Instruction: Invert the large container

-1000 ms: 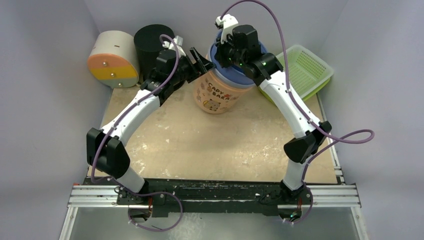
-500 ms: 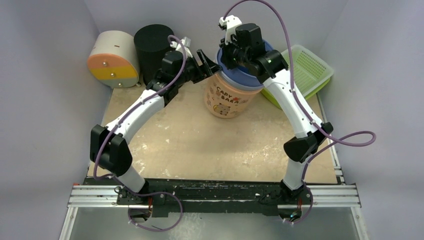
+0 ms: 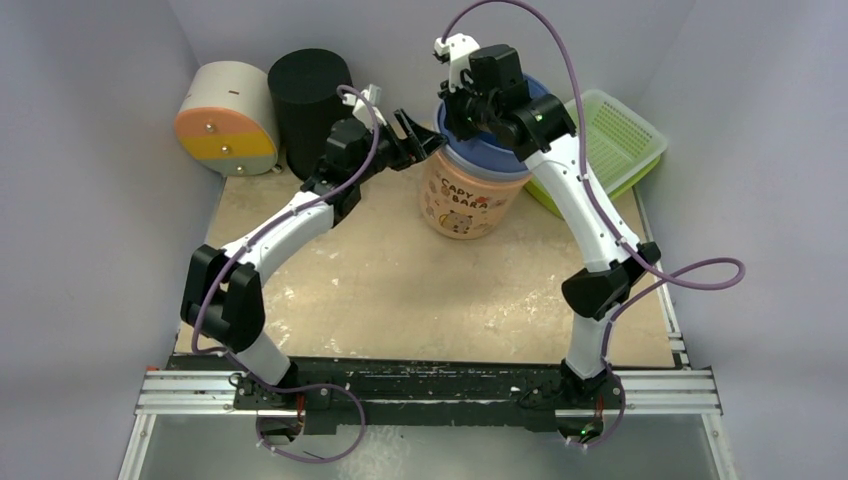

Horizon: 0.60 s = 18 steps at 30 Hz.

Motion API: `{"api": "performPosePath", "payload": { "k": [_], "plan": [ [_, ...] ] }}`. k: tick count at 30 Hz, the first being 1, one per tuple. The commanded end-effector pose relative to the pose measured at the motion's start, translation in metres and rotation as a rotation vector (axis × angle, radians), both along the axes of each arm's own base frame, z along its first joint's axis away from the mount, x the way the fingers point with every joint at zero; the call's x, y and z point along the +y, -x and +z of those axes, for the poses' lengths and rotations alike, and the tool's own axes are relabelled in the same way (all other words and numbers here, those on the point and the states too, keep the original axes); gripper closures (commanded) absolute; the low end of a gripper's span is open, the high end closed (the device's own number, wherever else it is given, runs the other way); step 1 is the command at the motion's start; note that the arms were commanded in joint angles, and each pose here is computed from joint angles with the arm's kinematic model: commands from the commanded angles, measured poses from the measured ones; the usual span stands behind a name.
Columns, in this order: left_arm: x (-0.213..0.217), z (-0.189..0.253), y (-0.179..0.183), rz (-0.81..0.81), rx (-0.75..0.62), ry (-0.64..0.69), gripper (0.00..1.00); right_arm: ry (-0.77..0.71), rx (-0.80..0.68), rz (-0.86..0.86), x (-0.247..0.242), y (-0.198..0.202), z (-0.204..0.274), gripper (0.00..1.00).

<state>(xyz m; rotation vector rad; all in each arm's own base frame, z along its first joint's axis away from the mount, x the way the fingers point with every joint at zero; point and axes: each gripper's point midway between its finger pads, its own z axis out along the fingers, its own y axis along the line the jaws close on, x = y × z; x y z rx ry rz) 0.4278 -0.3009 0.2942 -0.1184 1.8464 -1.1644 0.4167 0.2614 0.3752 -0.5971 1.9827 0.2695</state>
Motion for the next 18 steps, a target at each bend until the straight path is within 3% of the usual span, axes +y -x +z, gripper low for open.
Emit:
{"api": "performPosePath", "payload": {
  "k": [1, 10, 18],
  "plan": [
    [0.050, -0.168, 0.004, 0.150, 0.325, -0.336, 0.25, -0.395, -0.602, 0.101, -0.017, 0.070, 0.238, 1.00],
    [0.061, -0.190, 0.017, 0.165, 0.361, -0.386, 0.26, -0.470, -0.764, 0.029, -0.051, 0.095, 0.283, 1.00],
    [0.084, -0.191, 0.026, 0.172, 0.361, -0.550, 0.26, -0.489, -0.827, 0.032, -0.054, 0.099, 0.303, 1.00]
  ]
}}
